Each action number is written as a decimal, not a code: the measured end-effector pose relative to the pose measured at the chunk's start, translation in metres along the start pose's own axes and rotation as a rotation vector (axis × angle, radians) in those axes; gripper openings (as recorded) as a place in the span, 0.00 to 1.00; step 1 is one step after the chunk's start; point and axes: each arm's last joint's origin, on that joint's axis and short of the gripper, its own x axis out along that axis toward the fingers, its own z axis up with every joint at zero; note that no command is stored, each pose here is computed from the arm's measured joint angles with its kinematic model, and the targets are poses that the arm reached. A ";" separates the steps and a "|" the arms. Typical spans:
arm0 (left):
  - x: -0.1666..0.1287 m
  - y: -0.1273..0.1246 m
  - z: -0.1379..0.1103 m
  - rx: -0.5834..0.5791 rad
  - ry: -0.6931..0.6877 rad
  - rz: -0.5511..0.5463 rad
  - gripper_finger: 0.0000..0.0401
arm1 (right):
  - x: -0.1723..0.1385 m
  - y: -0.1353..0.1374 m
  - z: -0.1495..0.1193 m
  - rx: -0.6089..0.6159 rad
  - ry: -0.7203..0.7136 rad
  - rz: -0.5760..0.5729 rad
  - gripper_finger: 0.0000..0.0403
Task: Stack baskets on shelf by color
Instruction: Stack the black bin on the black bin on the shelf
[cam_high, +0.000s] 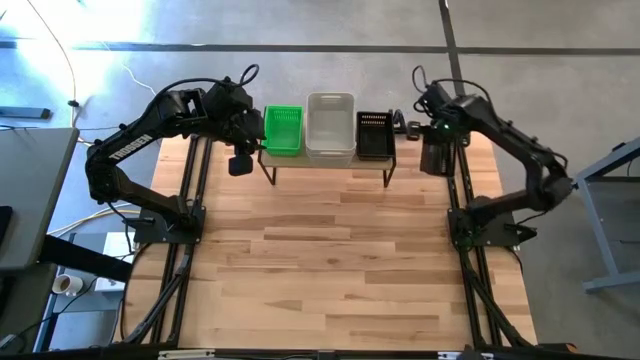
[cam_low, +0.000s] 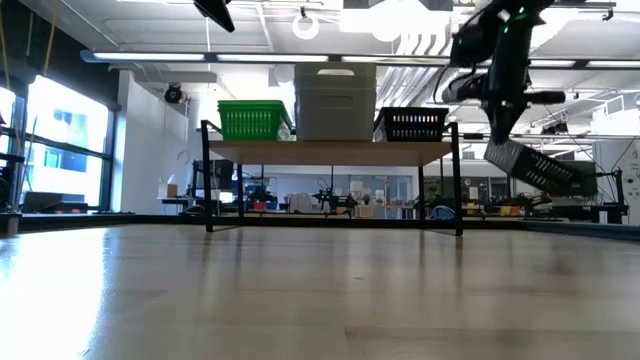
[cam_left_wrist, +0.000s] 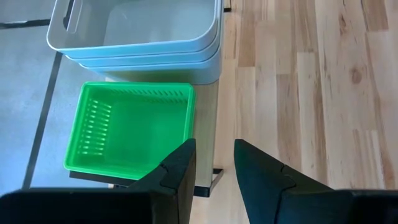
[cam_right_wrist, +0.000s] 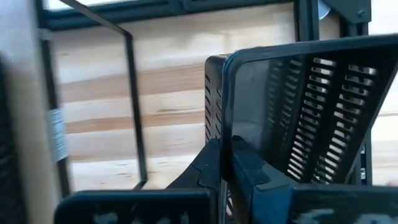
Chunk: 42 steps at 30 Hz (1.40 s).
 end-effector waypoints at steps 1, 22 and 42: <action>0.000 0.000 0.000 -0.007 -0.001 0.000 0.25 | -0.006 0.000 -0.003 0.000 -0.017 0.014 0.00; 0.000 0.000 0.000 -0.015 0.000 0.000 0.25 | -0.055 0.018 -0.090 -0.081 0.118 0.196 0.00; 0.000 0.000 0.000 -0.016 0.000 0.000 0.25 | -0.041 0.087 -0.187 -0.033 0.286 0.220 0.00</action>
